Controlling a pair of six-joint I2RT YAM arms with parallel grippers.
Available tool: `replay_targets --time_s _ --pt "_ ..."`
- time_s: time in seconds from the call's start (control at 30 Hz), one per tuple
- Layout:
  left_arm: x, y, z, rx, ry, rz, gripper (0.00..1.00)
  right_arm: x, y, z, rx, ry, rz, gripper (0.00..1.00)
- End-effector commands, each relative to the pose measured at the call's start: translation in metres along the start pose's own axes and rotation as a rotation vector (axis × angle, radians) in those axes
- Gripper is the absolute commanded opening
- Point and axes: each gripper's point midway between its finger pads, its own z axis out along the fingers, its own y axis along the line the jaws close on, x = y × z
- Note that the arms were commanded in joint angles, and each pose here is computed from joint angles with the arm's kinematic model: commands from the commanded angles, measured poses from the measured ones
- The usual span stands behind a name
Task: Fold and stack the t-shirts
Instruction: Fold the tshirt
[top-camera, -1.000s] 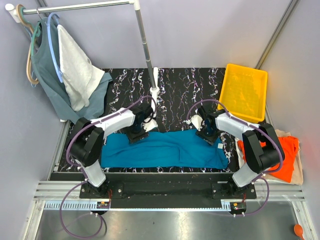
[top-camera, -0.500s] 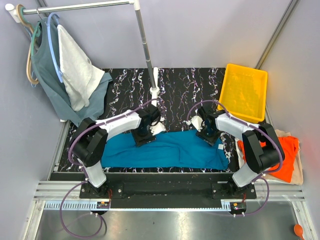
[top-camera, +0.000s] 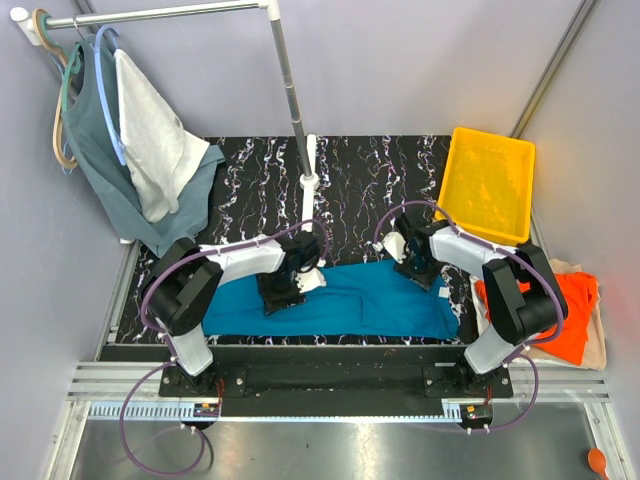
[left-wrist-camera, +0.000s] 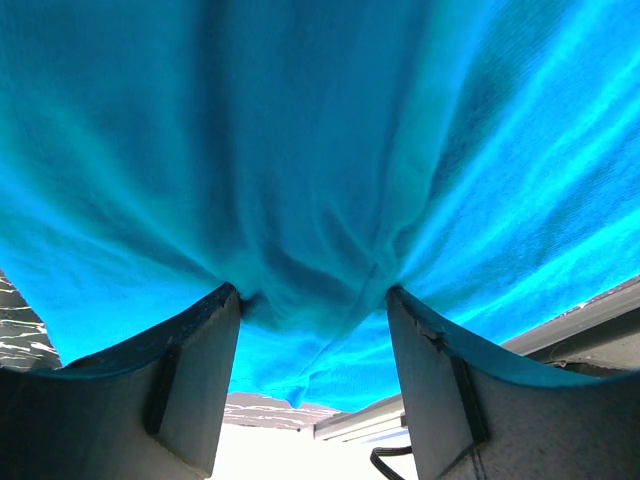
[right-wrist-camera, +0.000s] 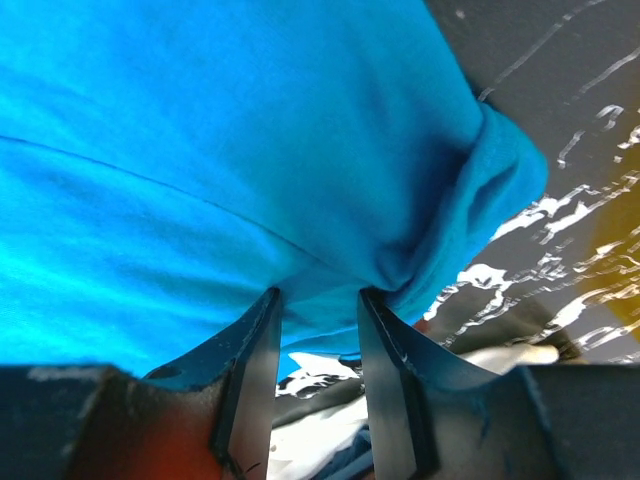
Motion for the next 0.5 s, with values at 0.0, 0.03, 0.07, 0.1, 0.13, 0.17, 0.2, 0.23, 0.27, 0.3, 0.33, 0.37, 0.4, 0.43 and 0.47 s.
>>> replay_targets --time_s 0.0,0.03,0.07,0.1,0.13,0.17,0.2,0.23,0.27,0.3,0.33,0.37,0.4,0.43,0.47 --pt "-0.002 0.000 0.001 -0.012 -0.032 0.010 0.63 0.009 -0.020 0.002 0.095 0.056 -0.028 0.42" --pt "-0.003 0.000 0.000 -0.011 -0.040 0.007 0.63 0.008 -0.022 0.001 0.100 0.054 -0.027 0.41" --pt "-0.004 0.000 -0.004 -0.016 -0.057 0.004 0.63 0.007 -0.022 0.000 0.100 0.051 -0.027 0.42" --pt "-0.005 -0.001 -0.007 -0.014 -0.069 0.007 0.63 0.006 -0.023 0.000 0.104 0.048 -0.028 0.41" --pt "-0.007 -0.001 -0.012 -0.013 -0.083 0.005 0.63 0.005 -0.024 -0.001 0.106 0.047 -0.026 0.41" --pt "-0.007 -0.002 -0.019 -0.009 -0.093 0.005 0.63 0.005 -0.024 0.001 0.105 0.052 -0.025 0.41" --pt "-0.008 -0.004 -0.024 0.000 -0.105 0.004 0.63 0.004 -0.024 0.001 0.104 0.053 -0.027 0.41" --pt "-0.014 -0.003 -0.032 0.001 -0.128 0.005 0.63 0.002 -0.026 0.001 0.107 0.049 -0.026 0.42" --pt "-0.012 -0.004 -0.039 0.004 -0.135 0.008 0.64 0.001 -0.026 0.002 0.105 0.052 -0.027 0.42" --pt "-0.016 -0.007 -0.045 0.020 -0.157 0.009 0.64 0.001 -0.026 0.004 0.103 0.056 -0.026 0.41" --pt "-0.024 -0.004 -0.058 0.009 -0.194 0.010 0.64 -0.001 -0.028 0.003 0.105 0.052 -0.024 0.41" --pt "-0.024 -0.006 -0.064 0.016 -0.198 0.009 0.64 -0.002 -0.028 0.005 0.104 0.055 -0.023 0.42" --pt "-0.028 -0.007 -0.070 0.024 -0.219 0.009 0.64 -0.004 -0.029 0.005 0.103 0.052 -0.019 0.42" --pt "-0.035 -0.003 -0.082 0.013 -0.255 0.009 0.64 -0.007 -0.031 0.004 0.106 0.045 -0.016 0.41" --pt "-0.039 -0.002 -0.087 0.012 -0.268 0.008 0.64 -0.009 -0.031 0.004 0.105 0.043 -0.016 0.41"
